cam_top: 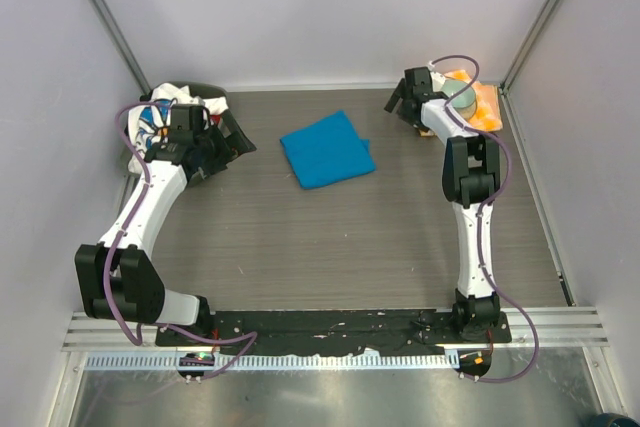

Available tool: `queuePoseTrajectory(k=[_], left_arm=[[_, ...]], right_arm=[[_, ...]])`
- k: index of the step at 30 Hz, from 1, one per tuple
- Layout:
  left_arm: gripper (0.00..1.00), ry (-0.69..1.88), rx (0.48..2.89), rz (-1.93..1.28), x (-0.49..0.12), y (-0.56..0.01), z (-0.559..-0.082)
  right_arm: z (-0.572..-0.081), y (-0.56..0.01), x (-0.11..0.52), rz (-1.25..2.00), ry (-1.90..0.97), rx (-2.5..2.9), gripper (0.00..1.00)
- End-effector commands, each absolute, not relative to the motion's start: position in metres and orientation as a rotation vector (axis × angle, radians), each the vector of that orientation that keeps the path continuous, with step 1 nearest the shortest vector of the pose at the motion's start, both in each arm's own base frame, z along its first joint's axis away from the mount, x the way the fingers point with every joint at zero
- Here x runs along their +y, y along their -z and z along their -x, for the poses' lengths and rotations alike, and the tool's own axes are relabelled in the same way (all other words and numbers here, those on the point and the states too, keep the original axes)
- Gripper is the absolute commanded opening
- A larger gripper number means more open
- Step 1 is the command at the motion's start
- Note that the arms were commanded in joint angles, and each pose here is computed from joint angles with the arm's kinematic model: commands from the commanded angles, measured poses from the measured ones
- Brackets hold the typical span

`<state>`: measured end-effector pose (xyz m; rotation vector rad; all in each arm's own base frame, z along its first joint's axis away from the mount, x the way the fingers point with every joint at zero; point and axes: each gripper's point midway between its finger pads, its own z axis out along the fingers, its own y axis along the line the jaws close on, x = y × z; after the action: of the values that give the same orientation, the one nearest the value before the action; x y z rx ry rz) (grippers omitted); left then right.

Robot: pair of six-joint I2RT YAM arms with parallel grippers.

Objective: Fold and stack the t-shirts

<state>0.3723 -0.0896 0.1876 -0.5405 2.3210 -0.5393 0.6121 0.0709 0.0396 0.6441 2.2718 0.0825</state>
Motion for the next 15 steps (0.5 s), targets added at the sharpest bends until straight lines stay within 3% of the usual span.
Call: queuePoseTrajectory(k=[1,15], left_arm=[[1.00,0.537,2.290,0.504,-0.090,-0.201,-0.376],[1.00,0.494,2.294,0.516,-0.084,-0.199,-0.376]], right_arm=[[-0.591,-0.010,0.014,-0.732,0.113,2.336,1.00],[-0.603,-0.002,-0.023,-0.819,0.140,2.321,1.00]])
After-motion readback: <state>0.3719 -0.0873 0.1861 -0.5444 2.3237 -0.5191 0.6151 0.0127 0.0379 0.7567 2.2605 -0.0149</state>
